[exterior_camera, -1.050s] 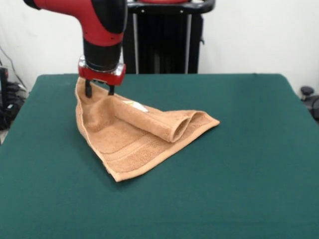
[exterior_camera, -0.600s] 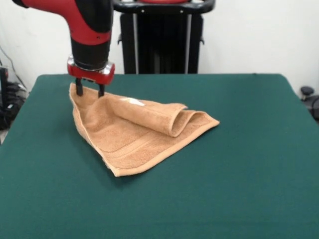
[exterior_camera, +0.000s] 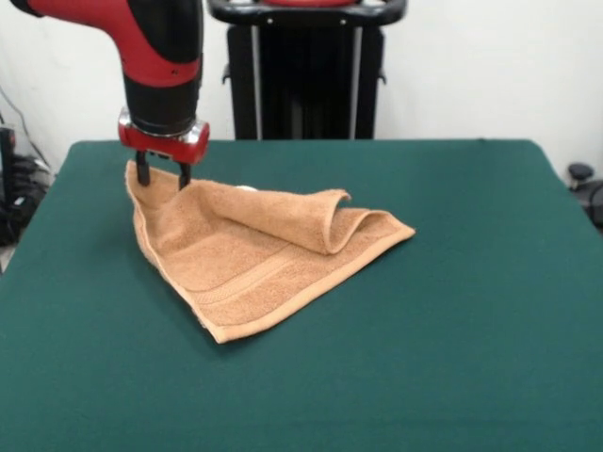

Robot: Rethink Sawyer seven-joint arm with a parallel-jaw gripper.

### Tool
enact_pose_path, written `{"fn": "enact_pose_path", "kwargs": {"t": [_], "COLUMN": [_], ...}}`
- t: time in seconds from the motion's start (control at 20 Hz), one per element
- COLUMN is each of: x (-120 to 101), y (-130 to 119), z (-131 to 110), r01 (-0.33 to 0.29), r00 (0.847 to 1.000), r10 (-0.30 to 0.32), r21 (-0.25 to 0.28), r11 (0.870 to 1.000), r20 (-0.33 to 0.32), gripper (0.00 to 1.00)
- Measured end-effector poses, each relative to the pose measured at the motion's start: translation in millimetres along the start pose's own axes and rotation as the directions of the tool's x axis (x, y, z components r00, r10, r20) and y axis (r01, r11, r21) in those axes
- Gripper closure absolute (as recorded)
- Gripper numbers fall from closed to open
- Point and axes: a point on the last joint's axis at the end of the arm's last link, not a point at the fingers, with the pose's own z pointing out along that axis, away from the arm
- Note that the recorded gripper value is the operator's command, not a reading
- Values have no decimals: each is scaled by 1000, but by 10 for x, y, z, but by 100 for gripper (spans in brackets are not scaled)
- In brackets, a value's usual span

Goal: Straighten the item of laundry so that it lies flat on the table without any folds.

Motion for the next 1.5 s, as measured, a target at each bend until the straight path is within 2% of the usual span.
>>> {"fn": "enact_pose_path", "kwargs": {"t": [0.6,1.5], "x": [-42,-355], "y": [-16,-302], "z": [0,-49], "r01": [-2,-54], "r00": [1000,998], "r10": [2,54], "r21": [0,-7], "r11": [1000,999], "r20": [7,15], "gripper": [0,0]}}
